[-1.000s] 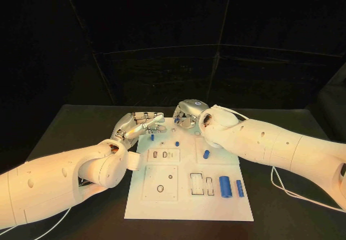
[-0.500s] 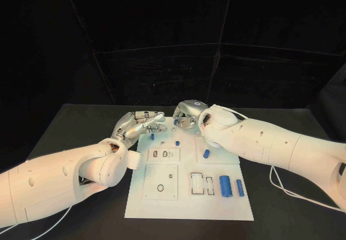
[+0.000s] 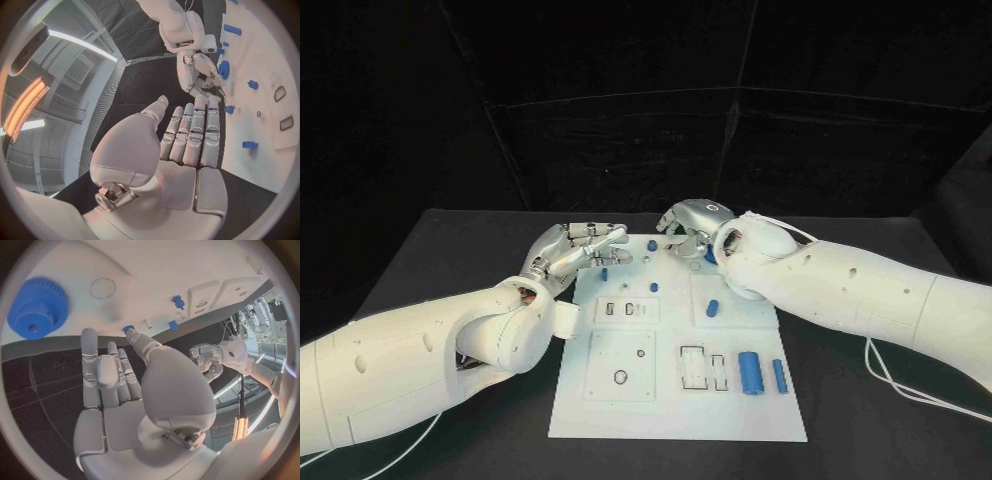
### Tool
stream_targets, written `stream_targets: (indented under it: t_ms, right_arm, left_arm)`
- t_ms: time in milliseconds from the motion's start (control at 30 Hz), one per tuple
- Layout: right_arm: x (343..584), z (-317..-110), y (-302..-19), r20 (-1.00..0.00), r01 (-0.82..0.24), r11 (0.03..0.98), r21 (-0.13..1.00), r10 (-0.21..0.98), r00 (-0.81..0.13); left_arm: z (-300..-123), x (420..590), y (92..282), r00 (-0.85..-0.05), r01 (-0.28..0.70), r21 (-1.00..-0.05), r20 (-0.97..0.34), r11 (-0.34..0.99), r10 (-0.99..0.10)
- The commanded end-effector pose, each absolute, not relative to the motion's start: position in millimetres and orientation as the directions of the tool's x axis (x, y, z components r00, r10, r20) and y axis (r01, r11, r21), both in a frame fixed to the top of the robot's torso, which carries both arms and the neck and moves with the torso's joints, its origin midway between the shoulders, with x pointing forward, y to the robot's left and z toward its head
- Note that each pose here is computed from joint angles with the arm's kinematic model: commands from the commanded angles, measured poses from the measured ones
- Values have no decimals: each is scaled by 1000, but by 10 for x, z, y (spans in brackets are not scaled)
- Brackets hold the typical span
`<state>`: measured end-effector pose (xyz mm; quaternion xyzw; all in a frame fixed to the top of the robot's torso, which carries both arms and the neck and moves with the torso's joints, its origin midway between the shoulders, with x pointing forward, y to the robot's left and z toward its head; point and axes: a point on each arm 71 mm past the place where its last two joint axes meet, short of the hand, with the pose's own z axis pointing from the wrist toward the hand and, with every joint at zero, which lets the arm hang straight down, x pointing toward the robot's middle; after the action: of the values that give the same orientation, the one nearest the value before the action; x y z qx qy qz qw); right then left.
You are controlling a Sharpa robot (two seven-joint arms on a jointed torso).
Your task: Assemble the parts on the task board
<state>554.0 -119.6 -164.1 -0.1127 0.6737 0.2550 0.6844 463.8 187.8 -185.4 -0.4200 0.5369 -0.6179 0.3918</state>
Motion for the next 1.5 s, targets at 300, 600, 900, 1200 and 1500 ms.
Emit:
stream_targets:
  t_ms: [300, 600, 900, 1200, 1500]
  right_arm:
    - [5355, -1580, -1922, -906, -307, 853, 422, 403, -126]
    - [5391, -1687, -2230, -896, -199, 884, 424, 377, -234]
    - [5431, -1707, -2168, -922, -206, 910, 361, 315, -224]
    - [5456, -1693, -2148, -933, -196, 919, 343, 309, -186]
    - [5461, -1710, -2120, -935, -196, 924, 330, 290, -205]
  left_arm:
    - [-1841, 4643, 1897, -352, 32, -992, 102, -121, -930]
    - [-1847, 4655, 1898, -354, 30, -992, 102, -121, -930]
    - [-1856, 4671, 1898, -353, 29, -992, 101, -119, -930]
    - [-1862, 4685, 1901, -351, 29, -993, 101, -118, -931]
    - [-1867, 4693, 1903, -351, 28, -993, 100, -117, -931]
